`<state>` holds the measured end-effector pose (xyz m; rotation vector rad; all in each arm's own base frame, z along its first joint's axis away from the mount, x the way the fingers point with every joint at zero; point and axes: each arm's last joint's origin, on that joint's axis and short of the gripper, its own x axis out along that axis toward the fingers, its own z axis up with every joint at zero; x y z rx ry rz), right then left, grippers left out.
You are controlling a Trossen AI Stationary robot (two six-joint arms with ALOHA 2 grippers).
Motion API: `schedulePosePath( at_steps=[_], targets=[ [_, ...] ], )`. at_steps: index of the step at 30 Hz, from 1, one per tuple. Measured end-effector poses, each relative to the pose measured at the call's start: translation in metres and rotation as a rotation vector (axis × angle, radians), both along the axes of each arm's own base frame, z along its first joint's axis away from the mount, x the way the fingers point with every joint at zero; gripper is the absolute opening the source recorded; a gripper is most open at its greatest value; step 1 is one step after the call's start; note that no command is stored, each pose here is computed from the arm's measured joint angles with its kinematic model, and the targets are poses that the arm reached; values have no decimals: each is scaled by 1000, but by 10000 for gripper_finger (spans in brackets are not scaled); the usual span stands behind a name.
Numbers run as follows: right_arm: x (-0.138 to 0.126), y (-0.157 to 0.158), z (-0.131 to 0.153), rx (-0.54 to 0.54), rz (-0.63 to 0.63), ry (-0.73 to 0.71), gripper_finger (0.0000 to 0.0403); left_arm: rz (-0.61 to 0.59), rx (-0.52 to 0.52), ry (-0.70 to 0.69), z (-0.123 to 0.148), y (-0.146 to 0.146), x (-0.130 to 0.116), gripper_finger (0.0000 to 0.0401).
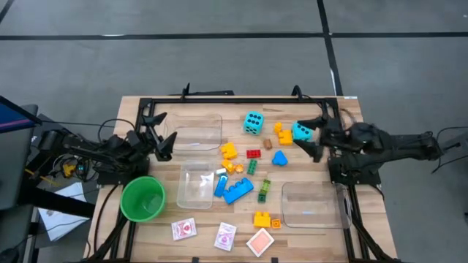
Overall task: Pick & Place Toys
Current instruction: Put the blue game piece into the bottom right transparent bin
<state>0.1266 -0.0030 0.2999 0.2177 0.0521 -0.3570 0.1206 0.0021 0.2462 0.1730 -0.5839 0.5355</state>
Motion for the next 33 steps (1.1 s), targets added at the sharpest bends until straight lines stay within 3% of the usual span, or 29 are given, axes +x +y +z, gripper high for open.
schedulePosePath(
  at_steps=[8, 12, 18, 24, 33],
  targets=[
    [44, -5, 26, 139, -279, 384, 388, 2, 4, -10, 1, 0, -1, 388],
    [69, -11, 15, 243, -412, 575, 388, -1, 4, -11, 1, 0, -1, 390],
    [97, -21, -37, 364, -594, 840, 388, -24, -15, -24, 1, -1, 0, 392],
    [119, -21, -75, 454, -678, 926, 388, -36, -20, -23, 1, -1, 0, 392],
    [143, -7, -98, 517, -599, 920, 388, -50, -28, 4, -2, -1, 2, 392]
  ],
)
